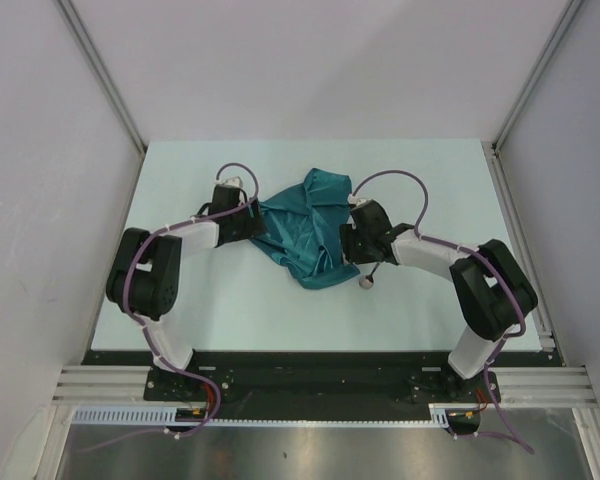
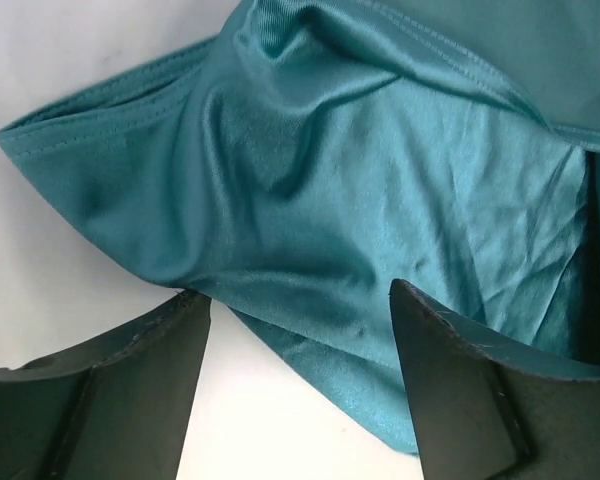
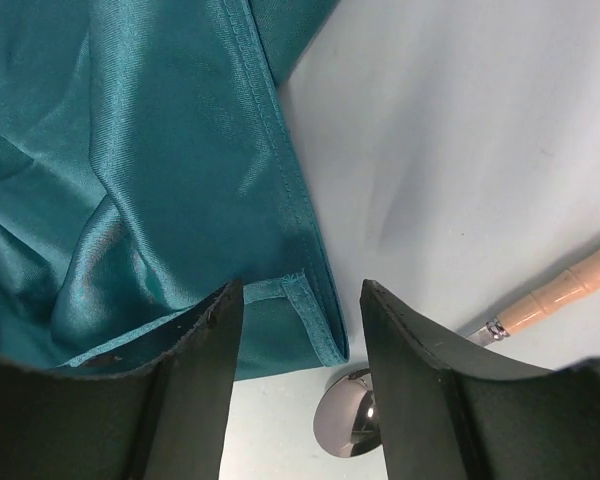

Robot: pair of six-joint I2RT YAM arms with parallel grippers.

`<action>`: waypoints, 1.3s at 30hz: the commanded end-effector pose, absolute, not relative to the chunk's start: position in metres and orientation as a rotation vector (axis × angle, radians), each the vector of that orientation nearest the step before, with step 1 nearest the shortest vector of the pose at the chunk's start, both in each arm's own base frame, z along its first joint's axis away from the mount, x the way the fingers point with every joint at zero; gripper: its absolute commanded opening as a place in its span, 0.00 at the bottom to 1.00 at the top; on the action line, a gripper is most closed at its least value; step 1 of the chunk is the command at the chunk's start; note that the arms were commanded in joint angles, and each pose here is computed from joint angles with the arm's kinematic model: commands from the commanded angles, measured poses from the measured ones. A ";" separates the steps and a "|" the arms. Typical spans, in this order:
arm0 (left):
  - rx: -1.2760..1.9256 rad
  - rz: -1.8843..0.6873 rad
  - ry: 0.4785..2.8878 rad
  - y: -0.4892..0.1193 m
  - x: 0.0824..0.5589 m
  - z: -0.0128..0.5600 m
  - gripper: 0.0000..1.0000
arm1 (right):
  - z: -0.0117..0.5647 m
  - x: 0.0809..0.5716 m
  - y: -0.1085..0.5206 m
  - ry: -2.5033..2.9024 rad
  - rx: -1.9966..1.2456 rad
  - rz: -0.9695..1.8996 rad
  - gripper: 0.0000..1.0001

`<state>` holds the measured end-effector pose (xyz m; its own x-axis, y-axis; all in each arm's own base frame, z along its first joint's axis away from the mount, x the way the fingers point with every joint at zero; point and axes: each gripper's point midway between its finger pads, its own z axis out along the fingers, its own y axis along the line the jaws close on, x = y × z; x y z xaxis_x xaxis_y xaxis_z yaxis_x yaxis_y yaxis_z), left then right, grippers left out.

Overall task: Fold the napkin, place the utensils inside, and roll it up
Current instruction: Flatten the napkin out

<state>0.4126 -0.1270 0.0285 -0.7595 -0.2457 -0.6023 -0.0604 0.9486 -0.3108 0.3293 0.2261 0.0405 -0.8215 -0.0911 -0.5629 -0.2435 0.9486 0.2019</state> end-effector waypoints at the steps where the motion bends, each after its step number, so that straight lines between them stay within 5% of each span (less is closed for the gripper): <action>1: -0.197 -0.354 2.455 -0.125 0.416 0.020 0.71 | 0.051 0.338 0.239 2.487 -0.280 0.391 0.55; 7: -0.195 -0.335 2.449 -0.120 0.419 0.020 0.48 | 0.037 0.335 0.245 2.520 -0.305 0.417 0.45; 9: -0.188 -0.329 2.444 -0.119 0.422 0.022 0.40 | 0.035 0.334 0.247 2.523 -0.315 0.431 0.35; 12: -0.174 -0.316 2.442 -0.118 0.424 0.024 0.13 | 0.039 0.337 0.248 2.513 -0.312 0.430 0.17; 15: -0.159 -0.312 2.396 -0.117 0.432 0.039 0.00 | 0.049 0.337 0.249 2.490 -0.316 0.446 0.02; 23: -0.119 -0.343 2.259 -0.120 0.442 0.124 0.00 | 0.087 0.330 0.245 2.407 -0.300 0.476 0.00; 31: -0.044 -0.429 2.109 -0.121 0.401 0.234 0.05 | 0.123 0.309 0.234 2.338 -0.269 0.501 0.00; 37: -0.007 -0.353 2.227 -0.118 0.422 0.205 0.24 | 0.126 0.305 0.238 2.327 -0.233 0.541 0.00; 39: -0.037 -0.280 2.304 -0.110 0.430 0.183 0.47 | 0.122 0.303 0.246 2.340 -0.248 0.558 0.02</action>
